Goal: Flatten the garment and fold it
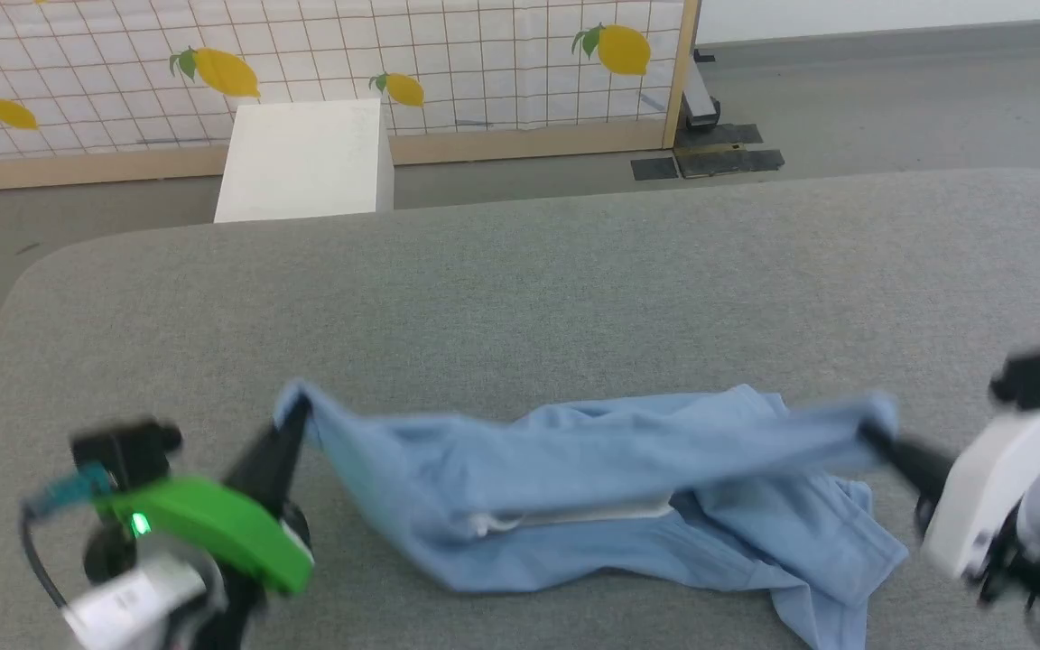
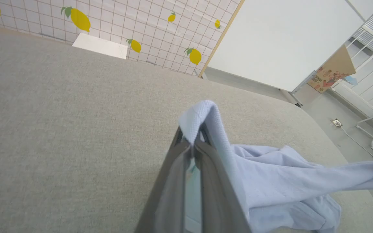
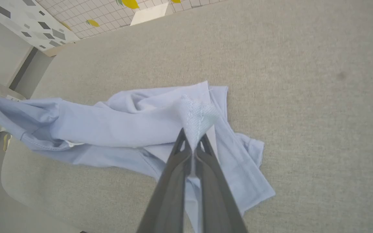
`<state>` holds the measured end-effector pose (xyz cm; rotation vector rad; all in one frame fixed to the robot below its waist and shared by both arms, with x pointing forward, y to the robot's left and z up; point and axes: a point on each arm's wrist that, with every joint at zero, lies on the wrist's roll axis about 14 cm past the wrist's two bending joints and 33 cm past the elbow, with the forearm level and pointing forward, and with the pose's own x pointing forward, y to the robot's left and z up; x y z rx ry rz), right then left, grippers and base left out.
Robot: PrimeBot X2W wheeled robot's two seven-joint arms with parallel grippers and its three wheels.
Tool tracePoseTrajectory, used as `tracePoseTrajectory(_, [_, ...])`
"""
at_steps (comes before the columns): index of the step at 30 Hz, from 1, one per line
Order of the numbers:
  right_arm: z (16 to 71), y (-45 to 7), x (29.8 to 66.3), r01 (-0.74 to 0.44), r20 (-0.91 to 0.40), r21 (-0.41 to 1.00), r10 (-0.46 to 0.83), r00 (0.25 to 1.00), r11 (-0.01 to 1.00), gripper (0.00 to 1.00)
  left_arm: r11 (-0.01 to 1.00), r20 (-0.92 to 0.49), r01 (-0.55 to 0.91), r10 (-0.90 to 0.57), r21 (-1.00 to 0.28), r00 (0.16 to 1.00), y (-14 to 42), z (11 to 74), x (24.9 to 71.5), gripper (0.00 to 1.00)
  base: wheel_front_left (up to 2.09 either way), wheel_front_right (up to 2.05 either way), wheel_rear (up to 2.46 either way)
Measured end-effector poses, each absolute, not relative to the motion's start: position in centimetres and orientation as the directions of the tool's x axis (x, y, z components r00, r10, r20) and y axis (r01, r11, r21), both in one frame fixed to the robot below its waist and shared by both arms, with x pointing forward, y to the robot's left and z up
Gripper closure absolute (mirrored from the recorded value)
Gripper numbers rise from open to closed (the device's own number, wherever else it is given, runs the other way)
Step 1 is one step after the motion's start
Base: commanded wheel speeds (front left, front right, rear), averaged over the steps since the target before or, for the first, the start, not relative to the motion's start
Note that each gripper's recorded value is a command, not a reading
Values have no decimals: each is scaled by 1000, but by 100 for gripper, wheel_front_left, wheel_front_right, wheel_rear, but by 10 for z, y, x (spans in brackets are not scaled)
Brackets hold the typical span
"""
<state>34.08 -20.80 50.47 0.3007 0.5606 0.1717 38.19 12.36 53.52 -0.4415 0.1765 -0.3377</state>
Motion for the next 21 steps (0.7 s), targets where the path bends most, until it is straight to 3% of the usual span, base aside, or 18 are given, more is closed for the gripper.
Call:
tracePoseTrajectory(7, [601,-235,384,-155,-350,178,210,913,972,100,841,110,447,-435,-303,893,123,632,423,100,0,0,0])
tracePoseTrajectory(13, [671,-259,403,-135,-217,94,152,964,986,100,843,257,517,-472,-149,843,123,718,441,100,0,0,0])
tracePoseTrajectory(21, [705,-272,410,-109,-150,73,119,982,991,100,848,341,530,-495,-11,799,122,788,452,100,0,0,0])
